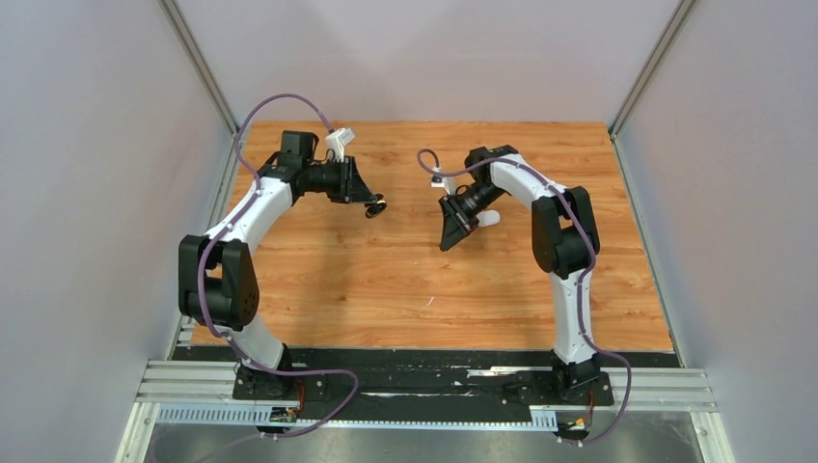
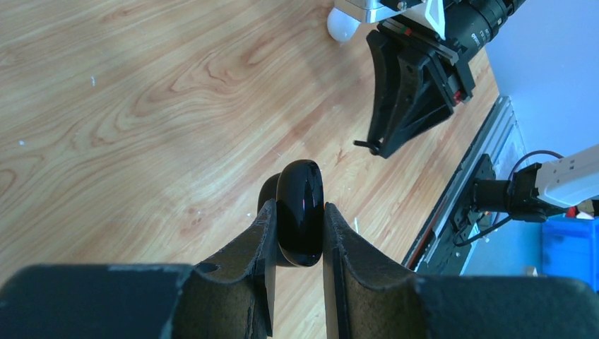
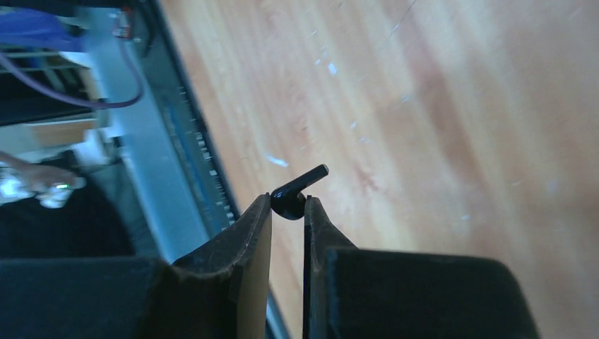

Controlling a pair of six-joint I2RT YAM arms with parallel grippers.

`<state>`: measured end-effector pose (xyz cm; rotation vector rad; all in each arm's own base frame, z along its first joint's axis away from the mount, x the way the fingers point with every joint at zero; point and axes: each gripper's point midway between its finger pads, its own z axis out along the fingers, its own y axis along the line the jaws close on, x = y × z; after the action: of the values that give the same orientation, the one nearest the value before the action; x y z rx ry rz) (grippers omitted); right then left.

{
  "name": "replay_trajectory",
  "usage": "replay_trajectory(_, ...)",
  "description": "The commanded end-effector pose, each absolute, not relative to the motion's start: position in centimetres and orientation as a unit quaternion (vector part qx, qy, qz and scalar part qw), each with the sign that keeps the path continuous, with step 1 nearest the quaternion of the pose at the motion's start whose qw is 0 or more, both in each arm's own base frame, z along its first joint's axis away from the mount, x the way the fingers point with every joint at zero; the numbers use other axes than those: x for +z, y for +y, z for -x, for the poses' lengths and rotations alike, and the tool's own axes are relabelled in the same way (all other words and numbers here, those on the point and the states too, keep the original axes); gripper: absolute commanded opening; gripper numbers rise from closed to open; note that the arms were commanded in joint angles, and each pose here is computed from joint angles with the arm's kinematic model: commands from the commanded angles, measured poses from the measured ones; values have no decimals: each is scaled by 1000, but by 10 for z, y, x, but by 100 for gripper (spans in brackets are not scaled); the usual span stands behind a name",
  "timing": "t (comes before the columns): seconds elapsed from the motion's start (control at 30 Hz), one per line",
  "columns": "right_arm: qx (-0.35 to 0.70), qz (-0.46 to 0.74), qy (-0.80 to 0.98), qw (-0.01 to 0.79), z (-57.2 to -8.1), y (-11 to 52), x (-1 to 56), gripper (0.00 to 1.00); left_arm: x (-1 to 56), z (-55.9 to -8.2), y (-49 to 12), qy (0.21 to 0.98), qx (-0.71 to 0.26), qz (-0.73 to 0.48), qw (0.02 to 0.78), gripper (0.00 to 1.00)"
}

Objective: Insert the wireless bluetooth earbuds into the charging case
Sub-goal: Pick up the earbud from the center of the board.

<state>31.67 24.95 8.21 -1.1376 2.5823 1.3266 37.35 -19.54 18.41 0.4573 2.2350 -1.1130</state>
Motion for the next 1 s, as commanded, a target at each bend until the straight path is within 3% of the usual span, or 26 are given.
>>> replay_trajectory(0.0,509,246,820,-89,-286,246,93,1,190,-362,-195,836,-430,-172,293,0)
replay_trajectory(0.37,432,208,864,-155,-302,228,23,6,191,-353,-193,839,-428,-172,287,0)
replay_trajectory(0.57,368,247,890,-105,-341,212,9,30,196,-353,-192,837,-424,-181,296,0)
replay_trajectory(0.73,323,280,902,-65,-367,202,15,34,196,-357,-192,835,-421,-187,301,0)
replay_trajectory(0.97,346,302,888,-10,-377,215,56,36,198,-365,-194,831,-423,-190,307,0)
